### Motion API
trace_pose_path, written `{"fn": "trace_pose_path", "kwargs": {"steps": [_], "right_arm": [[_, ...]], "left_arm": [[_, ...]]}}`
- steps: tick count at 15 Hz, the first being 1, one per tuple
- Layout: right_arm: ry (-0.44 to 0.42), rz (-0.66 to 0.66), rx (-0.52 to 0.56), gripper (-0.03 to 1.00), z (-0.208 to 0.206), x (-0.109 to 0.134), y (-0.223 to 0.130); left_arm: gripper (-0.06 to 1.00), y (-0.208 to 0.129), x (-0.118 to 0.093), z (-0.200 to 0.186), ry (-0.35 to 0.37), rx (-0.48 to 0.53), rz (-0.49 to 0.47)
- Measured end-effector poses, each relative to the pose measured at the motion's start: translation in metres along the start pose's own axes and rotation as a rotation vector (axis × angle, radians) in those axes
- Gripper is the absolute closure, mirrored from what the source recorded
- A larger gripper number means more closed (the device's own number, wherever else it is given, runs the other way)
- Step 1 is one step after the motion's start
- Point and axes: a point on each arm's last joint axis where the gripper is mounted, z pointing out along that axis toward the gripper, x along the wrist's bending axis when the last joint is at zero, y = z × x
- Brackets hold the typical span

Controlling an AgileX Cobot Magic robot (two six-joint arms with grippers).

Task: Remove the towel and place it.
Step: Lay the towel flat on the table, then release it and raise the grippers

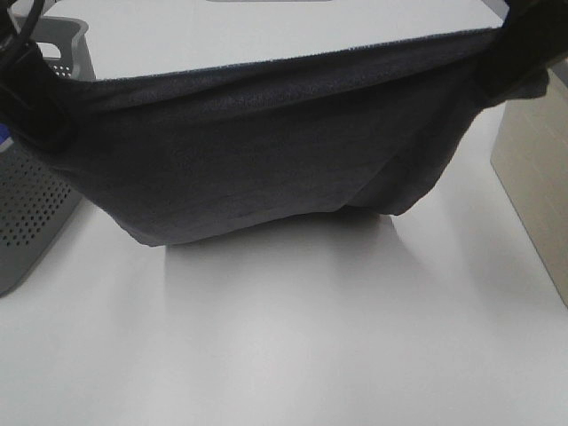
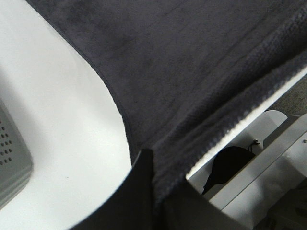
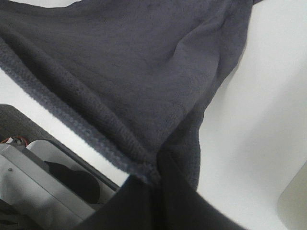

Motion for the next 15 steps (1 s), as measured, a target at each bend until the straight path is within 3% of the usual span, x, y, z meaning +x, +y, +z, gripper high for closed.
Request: {"fn": "trace_pose_path", "kwargs": {"steps": [5,9,15], "right_arm": [[0.037,0.087,0.038,0.96,0.008,0.005,-0.04],[0.052,0.14,0.109,0.96,0.022,0.007,-0.075],[0.11,0.217,0.27,0.96,0.059,0.009,-0.11]], "left_arm": [[0.94,-0.031,-0.013,0.014,-0.076,0.054,-0.024],[0.94,-0.046,-0.036,0.034,-0.116,0.149,0.063],[0.94,-0.074,-0.045,0.059,-0.207,0.264,0.001]]}}
